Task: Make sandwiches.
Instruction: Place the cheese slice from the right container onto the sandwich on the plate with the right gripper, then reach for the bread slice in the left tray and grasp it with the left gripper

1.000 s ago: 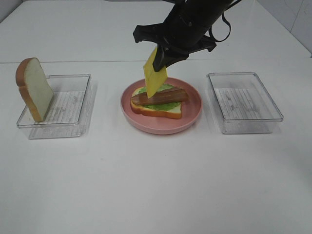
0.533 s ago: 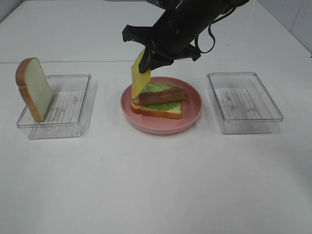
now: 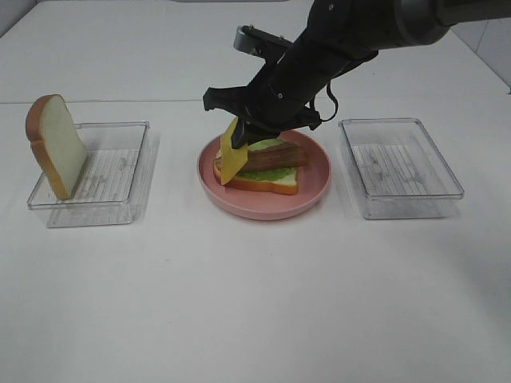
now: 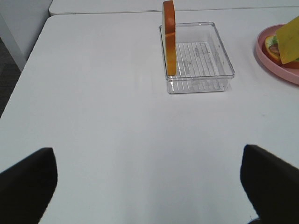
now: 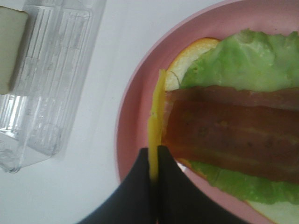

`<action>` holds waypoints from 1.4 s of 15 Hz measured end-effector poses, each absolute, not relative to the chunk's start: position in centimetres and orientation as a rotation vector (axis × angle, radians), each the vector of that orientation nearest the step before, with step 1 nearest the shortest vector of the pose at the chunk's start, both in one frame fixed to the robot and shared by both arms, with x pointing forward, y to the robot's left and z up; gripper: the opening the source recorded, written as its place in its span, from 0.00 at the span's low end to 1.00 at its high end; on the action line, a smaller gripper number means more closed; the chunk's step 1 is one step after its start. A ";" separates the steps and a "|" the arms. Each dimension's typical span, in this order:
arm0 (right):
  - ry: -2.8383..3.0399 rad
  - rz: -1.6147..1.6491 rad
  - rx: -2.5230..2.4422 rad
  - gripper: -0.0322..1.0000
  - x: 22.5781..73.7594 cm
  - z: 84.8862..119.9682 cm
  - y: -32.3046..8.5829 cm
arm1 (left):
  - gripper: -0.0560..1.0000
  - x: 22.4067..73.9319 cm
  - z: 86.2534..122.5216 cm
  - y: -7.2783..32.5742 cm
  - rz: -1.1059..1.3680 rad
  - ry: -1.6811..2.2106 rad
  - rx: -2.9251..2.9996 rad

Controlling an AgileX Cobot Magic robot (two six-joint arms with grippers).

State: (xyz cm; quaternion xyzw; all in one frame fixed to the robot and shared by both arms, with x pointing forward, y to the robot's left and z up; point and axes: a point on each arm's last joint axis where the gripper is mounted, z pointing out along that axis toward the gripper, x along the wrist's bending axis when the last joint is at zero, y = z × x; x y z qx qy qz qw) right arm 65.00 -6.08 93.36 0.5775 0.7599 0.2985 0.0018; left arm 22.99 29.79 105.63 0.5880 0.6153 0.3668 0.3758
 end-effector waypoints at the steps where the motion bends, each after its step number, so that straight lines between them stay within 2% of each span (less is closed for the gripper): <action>1: 2.383 0.930 1.801 0.05 65.1 93.1 -6.1 | 0.99 23.0 105.6 29.8 0.938 1.574 1.504; 9: 2.402 0.832 1.614 0.05 65.6 92.7 -6.8 | 0.99 23.0 105.6 29.8 0.938 1.574 1.504; 11: 2.395 0.836 1.601 0.18 65.7 92.7 -6.8 | 0.99 23.0 105.6 29.8 0.938 1.574 1.504; 13: 2.386 0.841 1.586 0.55 65.8 92.7 -6.8 | 0.99 23.0 105.6 29.8 0.938 1.574 1.504; 14: 2.384 0.836 1.565 0.66 65.8 92.8 -6.9 | 0.99 23.0 105.6 29.8 0.938 1.574 1.504; 16: 2.403 0.771 1.468 0.95 66.1 92.9 -7.2 | 0.99 23.0 105.6 29.8 0.938 1.574 1.504; 19: 2.401 0.699 1.404 0.97 66.5 94.6 -7.5 | 0.99 23.0 105.6 29.8 0.938 1.574 1.504; 20: 2.383 0.637 1.352 0.98 66.7 98.0 -7.9 | 0.99 23.0 105.6 29.8 0.938 1.574 1.504; 21: 2.376 0.625 1.337 0.98 66.7 99.2 -8.1 | 0.99 23.0 105.6 29.8 0.938 1.574 1.504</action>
